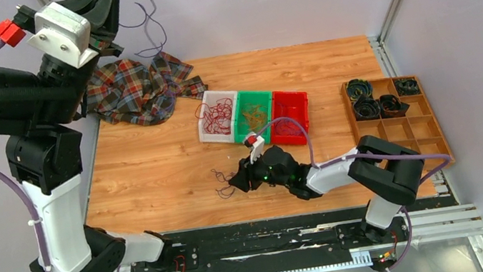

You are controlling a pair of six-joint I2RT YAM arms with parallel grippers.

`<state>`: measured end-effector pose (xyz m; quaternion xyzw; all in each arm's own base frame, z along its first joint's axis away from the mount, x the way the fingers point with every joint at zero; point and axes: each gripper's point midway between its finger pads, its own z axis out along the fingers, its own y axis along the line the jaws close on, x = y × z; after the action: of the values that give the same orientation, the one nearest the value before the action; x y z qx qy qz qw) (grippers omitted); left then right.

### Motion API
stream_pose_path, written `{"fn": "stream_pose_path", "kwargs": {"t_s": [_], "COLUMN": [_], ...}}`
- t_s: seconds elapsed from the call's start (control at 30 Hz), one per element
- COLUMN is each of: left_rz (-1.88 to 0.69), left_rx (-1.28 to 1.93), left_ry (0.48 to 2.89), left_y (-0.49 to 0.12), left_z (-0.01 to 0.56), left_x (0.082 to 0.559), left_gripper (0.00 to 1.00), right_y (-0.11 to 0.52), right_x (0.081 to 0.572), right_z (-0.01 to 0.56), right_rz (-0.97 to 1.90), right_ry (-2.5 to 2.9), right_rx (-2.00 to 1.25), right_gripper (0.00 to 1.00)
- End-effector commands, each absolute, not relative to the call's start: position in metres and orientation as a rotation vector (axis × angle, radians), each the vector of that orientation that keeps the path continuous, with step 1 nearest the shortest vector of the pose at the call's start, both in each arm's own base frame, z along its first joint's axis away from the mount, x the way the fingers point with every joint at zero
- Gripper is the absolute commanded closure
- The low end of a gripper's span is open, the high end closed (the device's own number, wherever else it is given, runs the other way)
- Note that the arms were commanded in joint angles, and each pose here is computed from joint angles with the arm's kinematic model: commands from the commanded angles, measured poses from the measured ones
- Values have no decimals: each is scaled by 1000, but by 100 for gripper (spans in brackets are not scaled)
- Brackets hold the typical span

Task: Untangle the cables

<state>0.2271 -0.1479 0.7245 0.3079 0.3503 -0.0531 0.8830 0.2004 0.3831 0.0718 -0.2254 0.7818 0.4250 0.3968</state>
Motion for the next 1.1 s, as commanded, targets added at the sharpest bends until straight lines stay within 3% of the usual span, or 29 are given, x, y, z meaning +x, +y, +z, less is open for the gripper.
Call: {"fn": "stream_pose_path", "kwargs": {"t_s": [0.0, 0.1, 0.23, 0.3, 0.63, 0.77, 1.07], "left_rz": [-189, -239, -310, -342, -466, -506, -550], "left_rx": [675, 712, 781, 840, 1069, 1114, 1137], "left_ry": [754, 814, 900, 955, 1145, 1199, 1218], "left_y": [-161, -173, -191, -202, -263, -288, -351], "left_z": [709, 684, 646, 621, 494, 460, 426], "left_x": [228, 237, 248, 253, 259, 260, 295], "left_gripper": [100, 100, 100, 100, 100, 100, 100], "right_y": [385, 378, 357, 348, 295, 247, 152], "right_x": [195, 195, 205, 209, 241, 258, 258], "right_z": [103, 133, 163, 178, 230, 221, 192], "right_rz": [1109, 1093, 993, 968, 810, 577, 361], "right_ry": [1895, 1842, 1819, 1797, 1693, 1737, 1780], "right_rx": [-599, -601, -554, -527, -265, -177, 12], "right_gripper": [59, 54, 32, 27, 32, 33, 33]}}
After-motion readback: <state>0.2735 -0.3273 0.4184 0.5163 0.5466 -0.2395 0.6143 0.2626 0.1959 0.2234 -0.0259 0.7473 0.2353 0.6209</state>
